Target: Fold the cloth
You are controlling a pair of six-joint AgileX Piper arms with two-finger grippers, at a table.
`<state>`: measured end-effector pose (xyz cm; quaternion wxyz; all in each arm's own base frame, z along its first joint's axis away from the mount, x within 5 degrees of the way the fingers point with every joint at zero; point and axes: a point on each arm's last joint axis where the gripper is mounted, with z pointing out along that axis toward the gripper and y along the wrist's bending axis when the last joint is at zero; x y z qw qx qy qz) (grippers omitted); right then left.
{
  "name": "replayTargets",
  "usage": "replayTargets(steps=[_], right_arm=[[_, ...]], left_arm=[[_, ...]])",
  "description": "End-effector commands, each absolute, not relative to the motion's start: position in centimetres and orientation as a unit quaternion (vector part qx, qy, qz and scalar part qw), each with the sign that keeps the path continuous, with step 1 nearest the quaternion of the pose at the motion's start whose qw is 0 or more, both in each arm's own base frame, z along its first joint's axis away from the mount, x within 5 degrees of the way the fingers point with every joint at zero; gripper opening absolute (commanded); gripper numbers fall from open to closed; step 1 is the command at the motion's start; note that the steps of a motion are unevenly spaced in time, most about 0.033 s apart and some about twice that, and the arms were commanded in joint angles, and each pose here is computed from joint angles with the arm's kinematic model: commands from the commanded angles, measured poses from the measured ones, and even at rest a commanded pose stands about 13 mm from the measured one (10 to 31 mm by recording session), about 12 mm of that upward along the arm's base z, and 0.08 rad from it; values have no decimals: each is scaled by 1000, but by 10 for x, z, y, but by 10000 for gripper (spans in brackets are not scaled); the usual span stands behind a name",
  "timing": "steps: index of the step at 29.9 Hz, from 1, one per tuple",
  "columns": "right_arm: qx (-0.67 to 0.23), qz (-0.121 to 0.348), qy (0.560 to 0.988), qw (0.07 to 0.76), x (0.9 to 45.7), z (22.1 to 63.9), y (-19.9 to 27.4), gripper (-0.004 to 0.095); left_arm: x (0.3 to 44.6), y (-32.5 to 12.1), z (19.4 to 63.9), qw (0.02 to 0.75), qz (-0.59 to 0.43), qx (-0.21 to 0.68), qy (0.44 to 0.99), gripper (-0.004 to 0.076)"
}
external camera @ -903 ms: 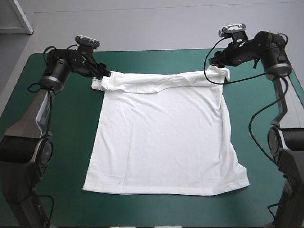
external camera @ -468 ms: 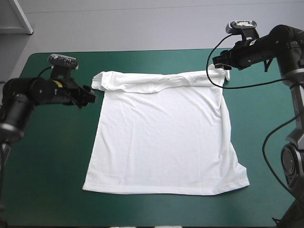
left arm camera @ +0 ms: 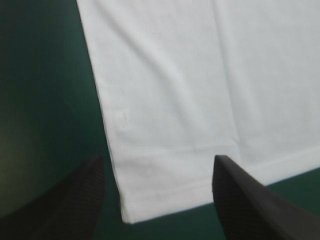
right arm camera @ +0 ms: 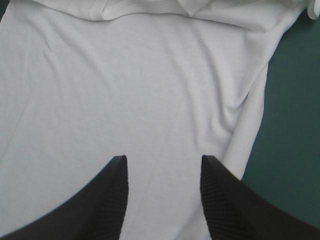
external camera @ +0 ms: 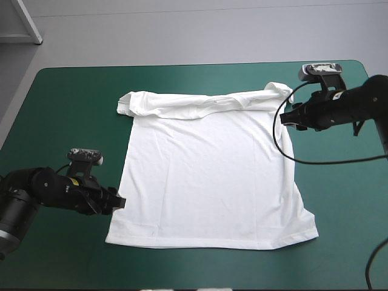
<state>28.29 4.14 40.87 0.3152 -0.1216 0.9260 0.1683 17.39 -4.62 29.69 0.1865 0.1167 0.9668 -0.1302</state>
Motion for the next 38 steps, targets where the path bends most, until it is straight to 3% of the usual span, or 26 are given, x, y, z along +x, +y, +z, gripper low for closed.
replayTargets(steps=[1, 6, 15, 22, 27, 30, 33, 38], right_arm=[[-122, 151, 907, 375, 251, 426, 37, 428], [-119, 115, 916, 366, 228, 412, 31, 425], [-110, 120, 922, 352, 220, 392, 30, 425], [-106, 116, 925, 347, 219, 391, 30, 425], [-107, 102, 930, 336, 218, 389, 27, 422], [-107, 100, 934, 326, 217, 387, 27, 418], [-107, 98, 944, 298, 214, 379, 26, 418], [-90, 83, 967, 221, 208, 334, 22, 418]], left_arm=[[166, -47, 285, 180, -143, 104, 968, 456], [156, -42, 259, 142, -123, 85, 979, 456], [154, -41, 231, 123, -120, 72, 982, 456], [164, -57, 215, 99, -116, 117, 981, 456], [166, -65, 197, 46, -55, 160, 984, 442], [168, -64, 190, 26, -31, 168, 985, 325], [169, -64, 189, 29, -28, 172, 984, 48], [171, -63, 189, 38, -24, 176, 983, 19]])
